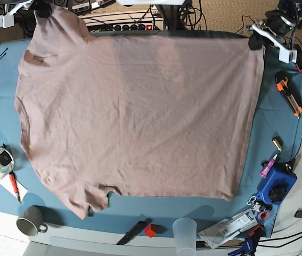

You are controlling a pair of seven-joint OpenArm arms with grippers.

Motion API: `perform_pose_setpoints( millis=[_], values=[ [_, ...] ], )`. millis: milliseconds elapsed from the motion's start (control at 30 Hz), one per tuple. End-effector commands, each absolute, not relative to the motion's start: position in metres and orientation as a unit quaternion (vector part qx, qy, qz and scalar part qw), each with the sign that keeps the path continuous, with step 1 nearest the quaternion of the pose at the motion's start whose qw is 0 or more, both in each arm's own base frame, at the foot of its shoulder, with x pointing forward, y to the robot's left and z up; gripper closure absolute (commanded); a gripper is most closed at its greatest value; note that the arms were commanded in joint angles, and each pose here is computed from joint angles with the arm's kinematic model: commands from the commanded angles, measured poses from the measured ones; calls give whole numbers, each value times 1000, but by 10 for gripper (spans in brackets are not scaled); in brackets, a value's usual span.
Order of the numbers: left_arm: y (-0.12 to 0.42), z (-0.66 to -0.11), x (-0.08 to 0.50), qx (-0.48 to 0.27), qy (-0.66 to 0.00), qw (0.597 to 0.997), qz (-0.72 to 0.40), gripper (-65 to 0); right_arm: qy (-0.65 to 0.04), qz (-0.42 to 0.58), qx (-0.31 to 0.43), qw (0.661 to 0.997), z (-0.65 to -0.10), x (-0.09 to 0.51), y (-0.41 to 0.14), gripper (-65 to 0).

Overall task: Fold the T-shirt properly
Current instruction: 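Lift the shoulder corners with both grippers and pull them apart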

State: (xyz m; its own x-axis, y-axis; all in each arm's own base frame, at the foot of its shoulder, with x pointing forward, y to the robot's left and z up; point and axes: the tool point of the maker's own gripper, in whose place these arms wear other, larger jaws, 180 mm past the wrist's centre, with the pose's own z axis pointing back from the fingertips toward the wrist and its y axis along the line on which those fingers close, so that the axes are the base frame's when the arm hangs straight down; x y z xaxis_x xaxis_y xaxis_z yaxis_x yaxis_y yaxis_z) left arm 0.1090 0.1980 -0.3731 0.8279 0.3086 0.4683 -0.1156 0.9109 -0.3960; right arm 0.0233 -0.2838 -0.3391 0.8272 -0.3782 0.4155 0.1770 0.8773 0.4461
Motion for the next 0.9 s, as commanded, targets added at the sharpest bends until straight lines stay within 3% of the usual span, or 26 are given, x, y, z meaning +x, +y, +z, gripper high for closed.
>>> perform_pose_setpoints(
  millis=[0, 233, 633, 867],
  values=[
    [200, -368, 106, -176, -272, 940, 110, 0, -266, -142, 193, 934, -329, 26, -288, 0],
    [199, -371, 93, -177, -258, 943, 113, 0, -279, -138, 191, 931, -321, 28, -289, 0],
    [196, -354, 115, -176, -297, 933, 97, 0, -326, -130, 203, 914, -315, 58, -287, 0],
    [204, -334, 134, -131, -343, 928, 68, 0, -354, -114, 197, 907, -310, 81, -290, 0]
  ],
)
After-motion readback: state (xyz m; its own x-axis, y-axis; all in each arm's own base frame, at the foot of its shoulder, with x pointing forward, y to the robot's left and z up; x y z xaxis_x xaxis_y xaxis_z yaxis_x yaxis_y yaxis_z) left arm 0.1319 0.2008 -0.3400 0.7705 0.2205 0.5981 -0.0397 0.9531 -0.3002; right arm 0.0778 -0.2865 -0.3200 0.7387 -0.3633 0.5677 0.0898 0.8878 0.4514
